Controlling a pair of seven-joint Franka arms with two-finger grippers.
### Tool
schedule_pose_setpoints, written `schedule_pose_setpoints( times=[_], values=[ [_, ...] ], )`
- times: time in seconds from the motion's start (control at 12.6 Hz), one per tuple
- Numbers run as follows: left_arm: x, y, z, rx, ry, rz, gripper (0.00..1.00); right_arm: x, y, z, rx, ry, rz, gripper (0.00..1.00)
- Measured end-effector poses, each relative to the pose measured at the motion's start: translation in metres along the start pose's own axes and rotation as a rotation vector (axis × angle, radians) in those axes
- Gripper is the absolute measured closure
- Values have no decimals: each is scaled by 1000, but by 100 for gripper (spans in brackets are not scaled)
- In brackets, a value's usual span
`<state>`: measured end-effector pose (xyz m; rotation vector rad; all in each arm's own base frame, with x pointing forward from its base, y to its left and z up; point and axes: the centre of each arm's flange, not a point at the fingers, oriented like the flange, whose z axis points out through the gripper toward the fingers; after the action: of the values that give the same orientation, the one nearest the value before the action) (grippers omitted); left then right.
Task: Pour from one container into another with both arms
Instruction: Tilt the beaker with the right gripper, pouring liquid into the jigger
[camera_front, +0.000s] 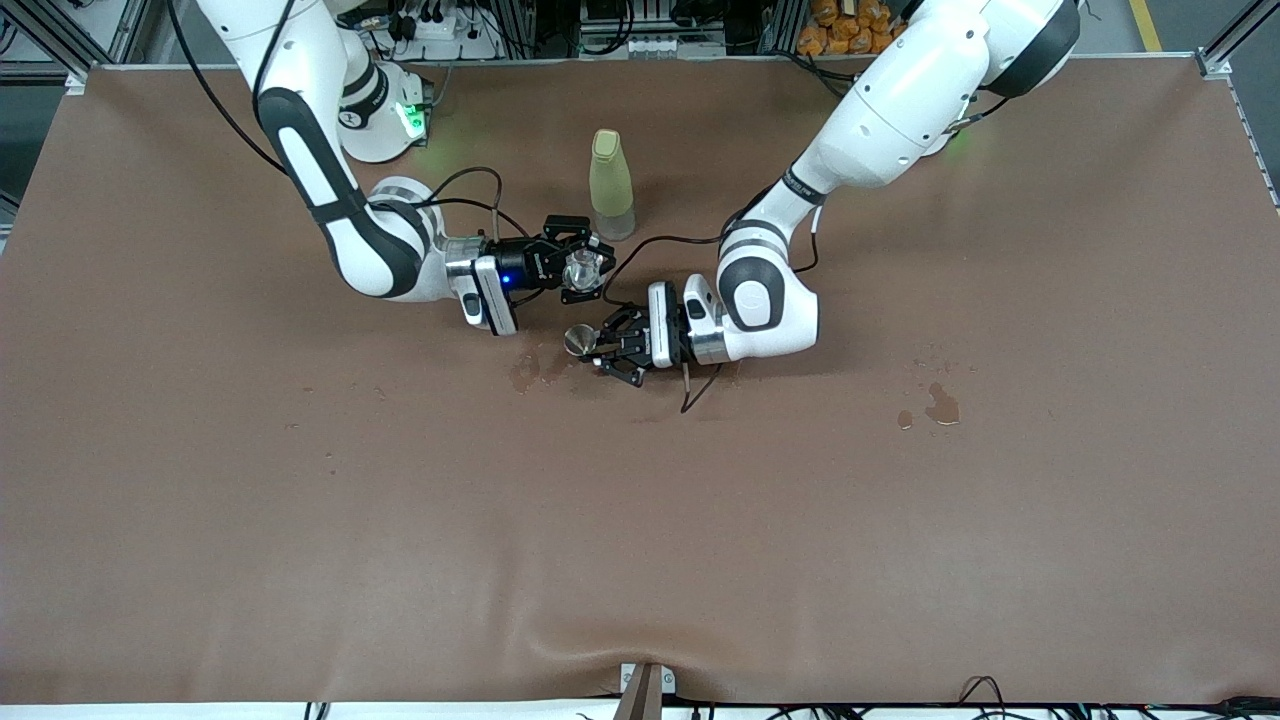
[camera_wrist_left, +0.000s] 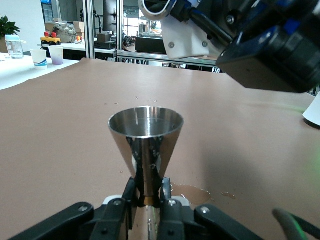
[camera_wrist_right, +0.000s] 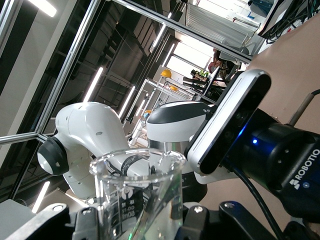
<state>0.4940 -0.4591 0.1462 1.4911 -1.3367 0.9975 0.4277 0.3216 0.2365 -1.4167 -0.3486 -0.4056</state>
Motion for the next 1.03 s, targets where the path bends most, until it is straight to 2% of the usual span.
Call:
schedule_pose_setpoints(
  times=[0.71, 1.03],
  values=[
    [-1, 4, 1, -6, 1, -7, 78, 1, 0, 0, 0, 13, 47, 82],
    [-3, 4, 1, -6, -1, -9, 78, 2, 0, 0, 0, 14, 107, 82]
  ],
)
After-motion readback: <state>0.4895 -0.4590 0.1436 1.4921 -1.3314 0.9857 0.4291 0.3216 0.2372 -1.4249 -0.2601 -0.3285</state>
